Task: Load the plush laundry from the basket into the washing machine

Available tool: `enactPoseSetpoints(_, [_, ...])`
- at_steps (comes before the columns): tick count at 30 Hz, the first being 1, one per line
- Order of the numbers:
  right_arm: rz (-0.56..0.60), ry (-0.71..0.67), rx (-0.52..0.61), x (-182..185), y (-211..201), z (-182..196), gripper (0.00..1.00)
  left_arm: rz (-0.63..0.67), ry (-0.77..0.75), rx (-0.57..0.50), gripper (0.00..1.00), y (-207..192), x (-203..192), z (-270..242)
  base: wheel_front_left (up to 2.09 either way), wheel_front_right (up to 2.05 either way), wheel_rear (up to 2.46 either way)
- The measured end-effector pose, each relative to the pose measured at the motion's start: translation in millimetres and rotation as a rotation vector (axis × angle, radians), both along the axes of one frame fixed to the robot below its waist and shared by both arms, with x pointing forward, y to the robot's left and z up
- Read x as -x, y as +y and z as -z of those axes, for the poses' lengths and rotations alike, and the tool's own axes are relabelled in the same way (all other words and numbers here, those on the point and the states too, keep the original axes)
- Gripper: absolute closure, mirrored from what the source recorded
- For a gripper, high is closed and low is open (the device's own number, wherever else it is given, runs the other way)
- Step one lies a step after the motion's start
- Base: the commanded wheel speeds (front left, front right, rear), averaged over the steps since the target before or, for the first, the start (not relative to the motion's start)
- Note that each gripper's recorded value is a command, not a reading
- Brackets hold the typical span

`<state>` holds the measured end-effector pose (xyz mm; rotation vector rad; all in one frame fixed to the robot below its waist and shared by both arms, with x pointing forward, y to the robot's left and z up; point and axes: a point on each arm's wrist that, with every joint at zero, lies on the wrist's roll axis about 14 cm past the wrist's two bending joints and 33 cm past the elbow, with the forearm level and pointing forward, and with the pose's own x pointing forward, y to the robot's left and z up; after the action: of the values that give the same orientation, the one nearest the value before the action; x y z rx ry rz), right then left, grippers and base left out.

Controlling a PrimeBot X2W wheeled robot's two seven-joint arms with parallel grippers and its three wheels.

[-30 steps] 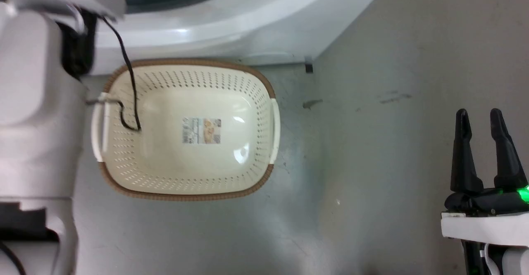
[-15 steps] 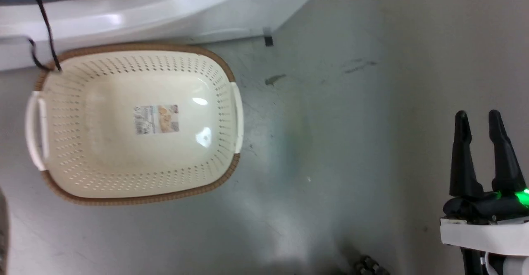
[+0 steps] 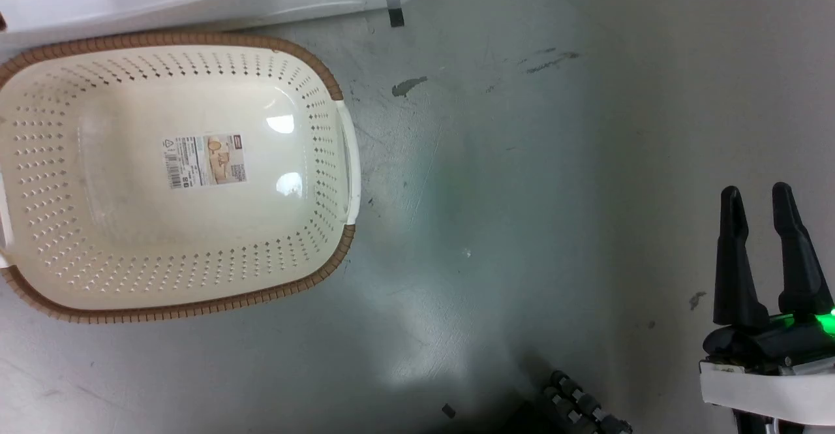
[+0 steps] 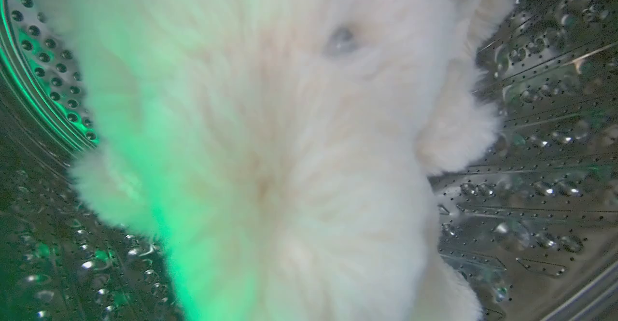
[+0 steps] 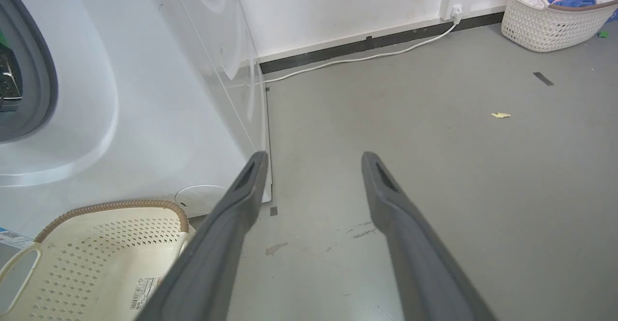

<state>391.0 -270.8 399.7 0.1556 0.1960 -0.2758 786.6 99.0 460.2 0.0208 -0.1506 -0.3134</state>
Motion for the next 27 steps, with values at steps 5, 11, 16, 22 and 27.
enactPoseSetpoints(5, [-0.004,0.011,-0.007,-1.7,1.5,6.1,0.00,-0.012,0.014,0.007,0.00,4.1,-4.9,2.1,0.00,0.00,0.00])
enactPoseSetpoints(11, [-0.019,-0.005,-0.022,-8.1,5.6,6.9,0.00,-0.022,0.038,0.037,0.00,6.3,-1.9,-0.9,0.00,0.00,0.00])
enactPoseSetpoints(16, [-0.039,-0.041,-0.028,-19.9,9.4,2.6,0.00,-0.004,0.040,0.033,0.00,-0.1,5.8,-5.5,0.00,0.00,0.00])
enactPoseSetpoints(22, [-0.090,-0.123,-0.028,-36.2,22.1,-17.9,0.00,0.032,0.119,0.038,0.00,-12.1,49.0,-0.8,0.00,0.00,0.00])
enactPoseSetpoints(27, [-0.121,-0.174,-0.026,-41.6,30.7,-35.1,0.00,0.016,0.152,0.055,0.00,-3.8,78.4,-8.2,0.00,0.00,0.00])
